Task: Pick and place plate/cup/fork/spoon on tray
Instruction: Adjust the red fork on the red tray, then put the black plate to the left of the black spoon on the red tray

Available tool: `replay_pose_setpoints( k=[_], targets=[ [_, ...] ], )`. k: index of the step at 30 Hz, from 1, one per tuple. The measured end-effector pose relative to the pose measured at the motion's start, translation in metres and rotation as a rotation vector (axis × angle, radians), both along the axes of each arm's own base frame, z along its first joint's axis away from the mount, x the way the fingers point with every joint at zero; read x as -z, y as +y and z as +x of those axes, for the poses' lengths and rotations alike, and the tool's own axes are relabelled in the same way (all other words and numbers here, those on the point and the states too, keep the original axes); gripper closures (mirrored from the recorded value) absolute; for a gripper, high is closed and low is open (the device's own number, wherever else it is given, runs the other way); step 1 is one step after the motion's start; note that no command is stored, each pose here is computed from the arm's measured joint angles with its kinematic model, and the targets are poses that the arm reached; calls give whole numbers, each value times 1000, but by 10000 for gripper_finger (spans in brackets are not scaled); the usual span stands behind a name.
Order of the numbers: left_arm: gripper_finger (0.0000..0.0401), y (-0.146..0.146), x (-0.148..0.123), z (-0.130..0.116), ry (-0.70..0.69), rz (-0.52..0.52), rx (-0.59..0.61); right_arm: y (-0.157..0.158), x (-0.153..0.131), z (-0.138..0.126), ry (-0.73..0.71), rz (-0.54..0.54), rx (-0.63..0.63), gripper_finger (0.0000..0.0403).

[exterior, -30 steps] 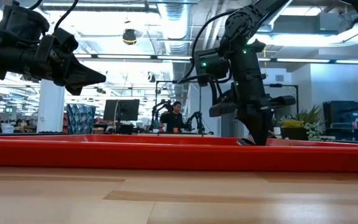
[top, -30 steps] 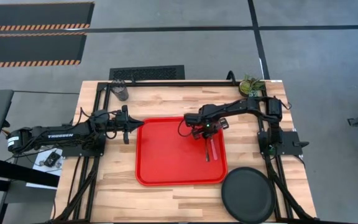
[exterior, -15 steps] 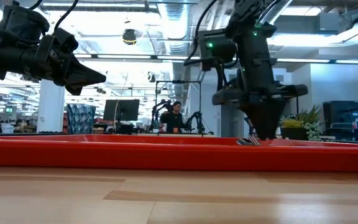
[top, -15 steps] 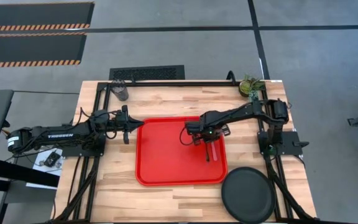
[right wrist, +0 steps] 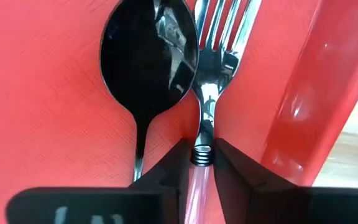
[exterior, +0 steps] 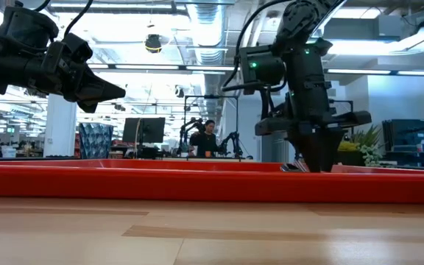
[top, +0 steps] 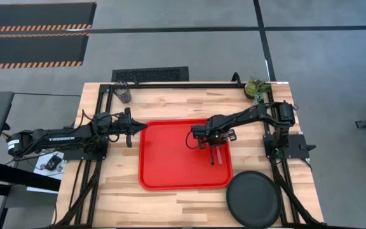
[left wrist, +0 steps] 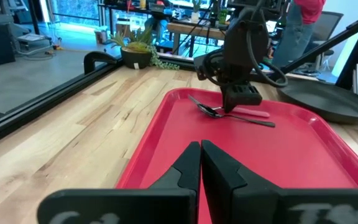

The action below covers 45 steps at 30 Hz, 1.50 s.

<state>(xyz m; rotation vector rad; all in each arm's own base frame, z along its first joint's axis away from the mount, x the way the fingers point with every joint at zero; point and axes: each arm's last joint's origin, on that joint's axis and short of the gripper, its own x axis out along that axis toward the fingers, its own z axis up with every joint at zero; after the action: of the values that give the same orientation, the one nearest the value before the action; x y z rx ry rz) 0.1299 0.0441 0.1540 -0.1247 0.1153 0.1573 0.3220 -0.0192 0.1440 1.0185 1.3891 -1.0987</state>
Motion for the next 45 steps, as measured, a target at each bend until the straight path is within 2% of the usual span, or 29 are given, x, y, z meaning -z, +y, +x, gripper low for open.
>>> replay_pose_setpoints(
  k=[7,20,27,40,45],
  targets=[
    [399,0,0,0,-1,-1,0,1,0,-1,12,11,43,345],
    [399,0,0,0,0,-3,0,2,-1,-5,58,35,143,345],
    [399,0,0,0,1,-3,0,2,-1,-8,85,32,145,345],
    [399,0,0,0,1,-4,0,2,-1,-8,84,32,110,278],
    [399,0,0,0,1,-4,0,1,-1,-8,84,9,96,267]
  ],
)
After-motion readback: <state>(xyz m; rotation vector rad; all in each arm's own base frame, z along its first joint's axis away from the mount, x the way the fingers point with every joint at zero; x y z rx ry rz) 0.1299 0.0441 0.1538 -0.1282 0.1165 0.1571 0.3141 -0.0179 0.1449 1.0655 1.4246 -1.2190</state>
